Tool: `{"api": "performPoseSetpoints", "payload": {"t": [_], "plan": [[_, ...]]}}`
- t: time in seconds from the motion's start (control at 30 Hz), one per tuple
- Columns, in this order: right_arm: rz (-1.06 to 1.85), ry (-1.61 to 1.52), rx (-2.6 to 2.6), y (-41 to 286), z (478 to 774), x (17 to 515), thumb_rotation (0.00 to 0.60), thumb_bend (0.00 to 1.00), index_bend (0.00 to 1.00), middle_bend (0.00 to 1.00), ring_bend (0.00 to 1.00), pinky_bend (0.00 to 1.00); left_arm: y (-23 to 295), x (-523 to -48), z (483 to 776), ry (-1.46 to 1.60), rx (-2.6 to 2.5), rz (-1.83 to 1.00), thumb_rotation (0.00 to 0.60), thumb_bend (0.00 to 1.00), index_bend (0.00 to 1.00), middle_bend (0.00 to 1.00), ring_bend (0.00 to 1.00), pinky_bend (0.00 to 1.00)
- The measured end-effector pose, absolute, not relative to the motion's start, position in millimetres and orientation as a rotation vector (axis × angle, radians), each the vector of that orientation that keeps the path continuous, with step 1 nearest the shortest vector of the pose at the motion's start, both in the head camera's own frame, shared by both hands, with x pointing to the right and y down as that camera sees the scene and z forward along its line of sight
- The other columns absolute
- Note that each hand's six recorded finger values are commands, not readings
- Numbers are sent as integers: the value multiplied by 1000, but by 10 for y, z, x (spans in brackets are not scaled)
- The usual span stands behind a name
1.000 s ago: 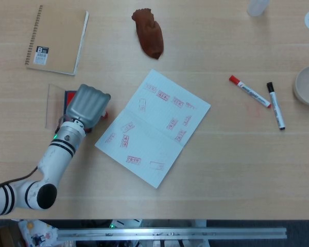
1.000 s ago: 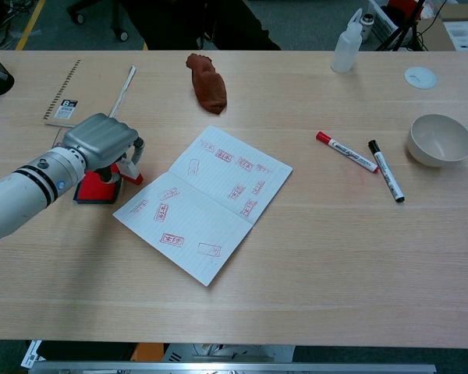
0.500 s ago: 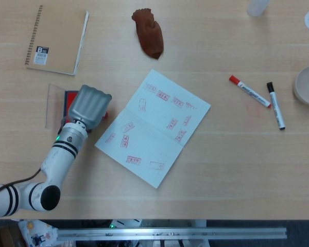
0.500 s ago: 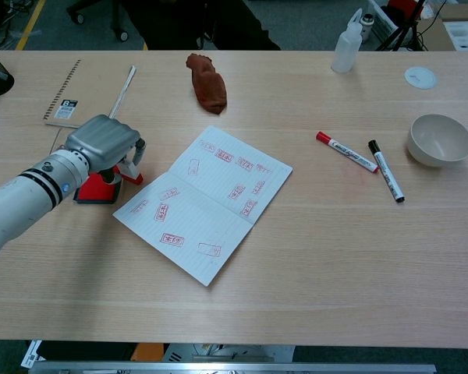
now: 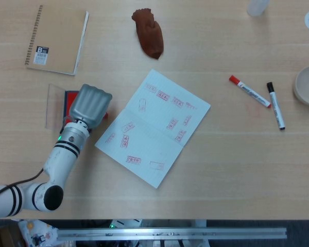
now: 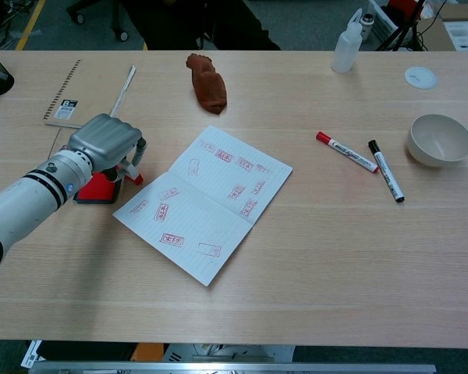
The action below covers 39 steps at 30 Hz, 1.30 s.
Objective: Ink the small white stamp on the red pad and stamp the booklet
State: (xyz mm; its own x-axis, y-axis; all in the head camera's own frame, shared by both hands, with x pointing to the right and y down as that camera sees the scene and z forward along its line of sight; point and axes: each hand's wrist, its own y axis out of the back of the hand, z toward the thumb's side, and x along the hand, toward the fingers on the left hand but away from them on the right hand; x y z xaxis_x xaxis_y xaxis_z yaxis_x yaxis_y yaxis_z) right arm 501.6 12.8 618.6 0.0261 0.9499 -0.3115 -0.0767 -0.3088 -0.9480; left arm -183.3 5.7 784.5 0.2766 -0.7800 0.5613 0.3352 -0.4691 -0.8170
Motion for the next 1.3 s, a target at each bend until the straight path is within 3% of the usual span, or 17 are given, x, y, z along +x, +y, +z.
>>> {"api": "performPoseSetpoints", "payload": {"t": [1.3], "plan": [[1452, -976, -1389, 160, 6171, 5087, 600, 202, 197, 316, 253, 373, 65, -1758, 7861, 406, -1534, -1388, 600, 277, 599, 1000, 1000, 1000]]}}
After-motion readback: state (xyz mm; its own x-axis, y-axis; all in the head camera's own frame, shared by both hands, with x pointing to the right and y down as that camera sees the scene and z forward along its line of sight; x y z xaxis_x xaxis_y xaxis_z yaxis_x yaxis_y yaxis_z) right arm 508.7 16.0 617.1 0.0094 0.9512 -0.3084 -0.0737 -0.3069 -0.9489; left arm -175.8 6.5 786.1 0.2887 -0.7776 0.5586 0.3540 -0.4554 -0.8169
